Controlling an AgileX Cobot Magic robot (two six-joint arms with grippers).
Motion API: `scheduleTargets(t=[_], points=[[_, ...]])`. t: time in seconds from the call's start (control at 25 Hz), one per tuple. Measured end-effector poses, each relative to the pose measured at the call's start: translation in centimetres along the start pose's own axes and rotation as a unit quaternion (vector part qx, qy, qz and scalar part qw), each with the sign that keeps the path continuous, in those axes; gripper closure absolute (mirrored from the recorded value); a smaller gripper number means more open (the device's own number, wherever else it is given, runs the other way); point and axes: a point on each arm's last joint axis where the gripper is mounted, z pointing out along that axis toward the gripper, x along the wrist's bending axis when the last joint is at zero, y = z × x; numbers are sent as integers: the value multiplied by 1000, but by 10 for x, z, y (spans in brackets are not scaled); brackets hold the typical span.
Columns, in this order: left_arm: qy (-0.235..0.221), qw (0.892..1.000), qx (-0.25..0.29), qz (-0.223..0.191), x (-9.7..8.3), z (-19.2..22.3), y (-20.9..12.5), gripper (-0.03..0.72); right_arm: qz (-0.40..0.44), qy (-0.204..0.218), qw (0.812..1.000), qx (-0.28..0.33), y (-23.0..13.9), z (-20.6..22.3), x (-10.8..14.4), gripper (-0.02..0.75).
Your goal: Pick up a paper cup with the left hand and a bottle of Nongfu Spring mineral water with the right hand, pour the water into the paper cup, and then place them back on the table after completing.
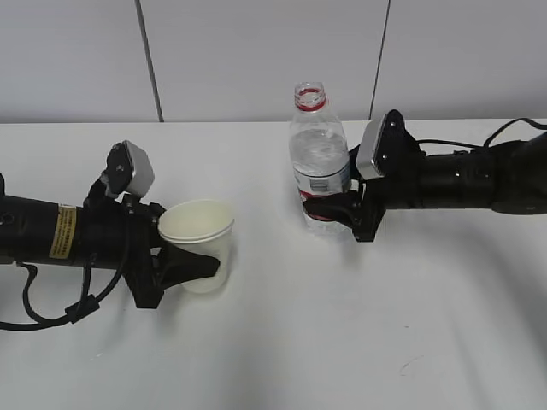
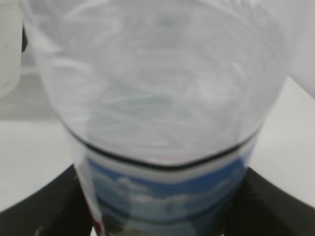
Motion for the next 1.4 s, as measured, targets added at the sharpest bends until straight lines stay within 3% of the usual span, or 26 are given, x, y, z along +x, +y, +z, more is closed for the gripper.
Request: scheduleTargets(t=[0.48, 0.96, 1.24, 1.4], points=[[-7, 1000, -11, 10, -5, 10, 11, 317, -114, 49, 991, 48, 31, 21, -24, 256], [14, 1000, -9, 9, 3, 12, 19, 319, -180, 43, 981, 58, 50, 30, -37, 256], [8, 999, 23, 45, -4, 27, 30, 320, -217, 41, 972, 85, 52, 32, -41, 256], [13, 999, 32, 41, -4, 28, 30, 320, -231, 40, 968, 92, 52, 32, -43, 257]])
